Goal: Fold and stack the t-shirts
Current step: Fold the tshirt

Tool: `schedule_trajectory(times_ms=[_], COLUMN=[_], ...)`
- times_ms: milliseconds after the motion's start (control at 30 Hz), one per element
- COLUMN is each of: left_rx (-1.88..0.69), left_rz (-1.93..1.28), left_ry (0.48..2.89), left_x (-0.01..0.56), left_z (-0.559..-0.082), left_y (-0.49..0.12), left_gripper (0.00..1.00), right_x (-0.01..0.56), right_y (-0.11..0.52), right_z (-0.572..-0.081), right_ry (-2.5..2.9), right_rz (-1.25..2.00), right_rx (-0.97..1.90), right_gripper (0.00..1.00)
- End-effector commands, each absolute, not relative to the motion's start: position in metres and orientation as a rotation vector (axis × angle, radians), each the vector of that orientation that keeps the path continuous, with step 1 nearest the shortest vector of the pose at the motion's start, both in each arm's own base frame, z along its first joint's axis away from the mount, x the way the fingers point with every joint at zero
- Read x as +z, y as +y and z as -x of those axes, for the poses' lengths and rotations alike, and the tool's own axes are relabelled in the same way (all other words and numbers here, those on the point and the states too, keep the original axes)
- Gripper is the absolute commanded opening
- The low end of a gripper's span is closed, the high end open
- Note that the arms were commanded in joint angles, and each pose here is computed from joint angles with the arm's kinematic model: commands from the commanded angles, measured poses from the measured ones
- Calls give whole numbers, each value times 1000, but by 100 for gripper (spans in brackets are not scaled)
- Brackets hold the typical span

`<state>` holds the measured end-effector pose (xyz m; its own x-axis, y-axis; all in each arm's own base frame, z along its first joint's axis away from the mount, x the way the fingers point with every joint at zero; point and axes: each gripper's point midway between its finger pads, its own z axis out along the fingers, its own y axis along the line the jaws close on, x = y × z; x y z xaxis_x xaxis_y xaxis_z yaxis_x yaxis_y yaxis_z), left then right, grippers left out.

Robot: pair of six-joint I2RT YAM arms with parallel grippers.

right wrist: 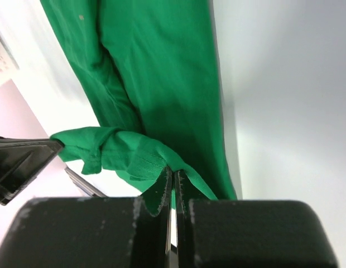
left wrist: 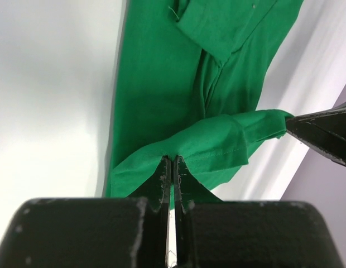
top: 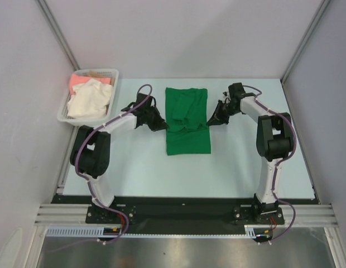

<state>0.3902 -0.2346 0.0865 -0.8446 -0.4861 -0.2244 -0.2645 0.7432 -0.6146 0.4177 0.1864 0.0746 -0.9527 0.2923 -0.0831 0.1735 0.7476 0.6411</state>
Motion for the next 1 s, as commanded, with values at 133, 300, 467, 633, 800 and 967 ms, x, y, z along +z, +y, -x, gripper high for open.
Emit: schedule_trajectory(times_ms=[133,300,467,633,800,967], left_rx=[-867,-869,-878,-877,-867,-886], left_rz=[551,562,558,572,590,594], left_ry=[2562,2557,2544,2552,2555,2562], left_x=[87,85,87,83,78,73], left_z=[-412,-420,-428,-435,-442,-449], left_y=[-236,-235,-236,-235,-231,-234], left_gripper=[0,0,0,0,0,0], right_x=[82,80,78,75,70,64], right_y=[191,191,187,187,187,187], right_z=[-437,-446,-451,-458,-462,-469], right_ry=[2745,2742,2740,2738,2741,2739], right_rz=[-356,-357,-374,-376,-380,-397], right_rx=[1063,1071,1062,1063,1062,1069], right_gripper=[0,0,0,0,0,0])
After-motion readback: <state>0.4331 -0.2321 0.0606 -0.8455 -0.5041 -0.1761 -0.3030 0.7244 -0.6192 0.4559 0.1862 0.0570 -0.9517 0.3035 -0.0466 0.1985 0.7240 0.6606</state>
